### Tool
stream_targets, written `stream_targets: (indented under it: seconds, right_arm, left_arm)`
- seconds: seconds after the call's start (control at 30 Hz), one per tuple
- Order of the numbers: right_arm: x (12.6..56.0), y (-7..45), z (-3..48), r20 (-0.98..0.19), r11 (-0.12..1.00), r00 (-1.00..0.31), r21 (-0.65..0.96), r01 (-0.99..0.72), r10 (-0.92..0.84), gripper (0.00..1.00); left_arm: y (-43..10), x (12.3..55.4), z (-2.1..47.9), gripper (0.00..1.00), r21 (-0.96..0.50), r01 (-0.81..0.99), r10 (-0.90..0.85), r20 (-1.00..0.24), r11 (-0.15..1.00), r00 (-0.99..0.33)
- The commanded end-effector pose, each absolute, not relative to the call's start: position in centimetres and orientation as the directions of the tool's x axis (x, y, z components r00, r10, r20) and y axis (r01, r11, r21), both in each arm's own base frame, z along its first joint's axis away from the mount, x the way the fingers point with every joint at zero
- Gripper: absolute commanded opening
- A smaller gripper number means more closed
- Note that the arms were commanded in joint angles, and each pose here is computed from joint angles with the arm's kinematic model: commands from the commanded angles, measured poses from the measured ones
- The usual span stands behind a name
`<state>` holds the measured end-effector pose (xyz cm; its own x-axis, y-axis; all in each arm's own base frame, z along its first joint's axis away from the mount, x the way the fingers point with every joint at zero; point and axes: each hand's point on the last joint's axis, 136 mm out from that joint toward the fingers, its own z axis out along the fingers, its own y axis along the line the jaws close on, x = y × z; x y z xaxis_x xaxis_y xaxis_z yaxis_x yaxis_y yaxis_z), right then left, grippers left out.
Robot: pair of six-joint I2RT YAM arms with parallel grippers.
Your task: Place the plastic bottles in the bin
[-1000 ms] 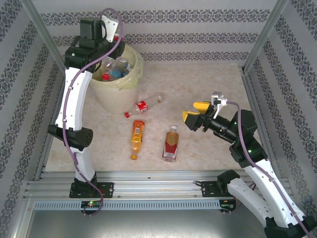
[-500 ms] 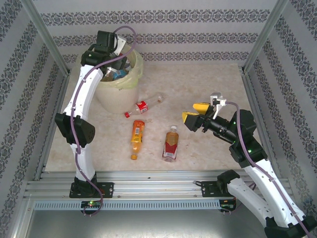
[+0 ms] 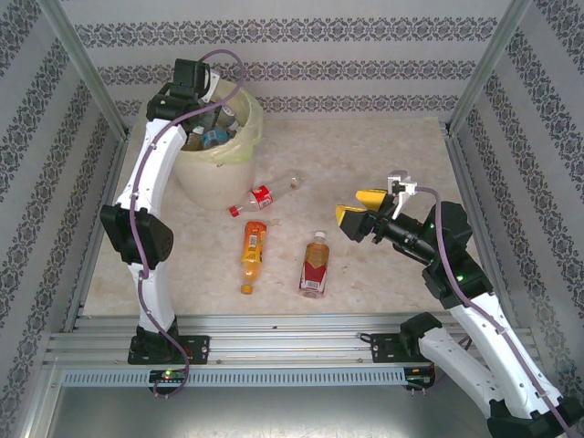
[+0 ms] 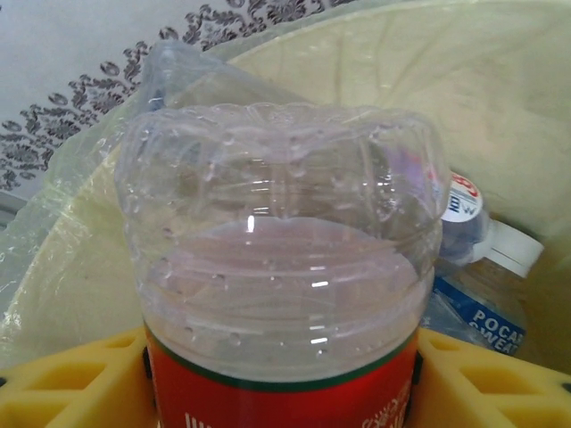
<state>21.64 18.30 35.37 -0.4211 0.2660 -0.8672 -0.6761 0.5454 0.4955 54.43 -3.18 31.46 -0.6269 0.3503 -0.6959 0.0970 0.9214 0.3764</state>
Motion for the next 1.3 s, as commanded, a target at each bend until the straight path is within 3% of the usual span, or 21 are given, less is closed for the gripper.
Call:
stream_targets:
  seconds: [0.0, 0.2, 0.47, 0.6, 0.7, 0.77, 1.27]
  right_arm:
    - [21.5, 18.5, 36.0, -0.879, 0.546, -0.400, 0.476, -0.690, 0.260, 0.97]
    - [21.5, 18.4, 35.9, -0.878, 0.551, -0.401, 0.476, -0.685, 0.259, 0.97]
    - [21.9, 18.6, 35.4, -0.875, 0.555, -0.411, 0.481, -0.679, 0.256, 0.97]
    - [22.2, 18.6, 35.0, -0.869, 0.561, -0.425, 0.490, -0.667, 0.255, 0.97]
    - [22.3, 18.6, 34.8, -0.865, 0.568, -0.435, 0.495, -0.657, 0.251, 0.96]
    - [22.4, 18.6, 34.7, -0.864, 0.571, -0.436, 0.495, -0.654, 0.250, 0.96]
    - [22.3, 18.2, 34.6, -0.870, 0.592, -0.429, 0.483, -0.645, 0.241, 0.96]
  left_arm:
    - [-0.6, 54.2, 29.7, 0.69, 0.399, 0.035, 0.310, -0.651, 0.916, -0.693]
    - [-0.7, 53.8, 30.6, 0.89, 0.349, 0.009, 0.258, -0.676, 0.937, -0.690]
    - [-1.7, 52.4, 35.0, 0.97, 0.220, -0.027, 0.155, -0.764, 0.975, -0.626]
    - [-3.0, 51.3, 36.7, 0.96, 0.127, -0.001, 0.102, -0.797, 0.992, -0.596]
    - [-3.1, 50.7, 37.1, 0.88, 0.108, -0.004, 0.084, -0.797, 0.994, -0.598]
    - [-2.8, 50.5, 36.7, 0.82, 0.120, -0.011, 0.088, -0.784, 0.993, -0.615]
    - [1.5, 51.2, 32.8, 0.74, 0.229, -0.189, 0.033, -0.715, 0.955, -0.699]
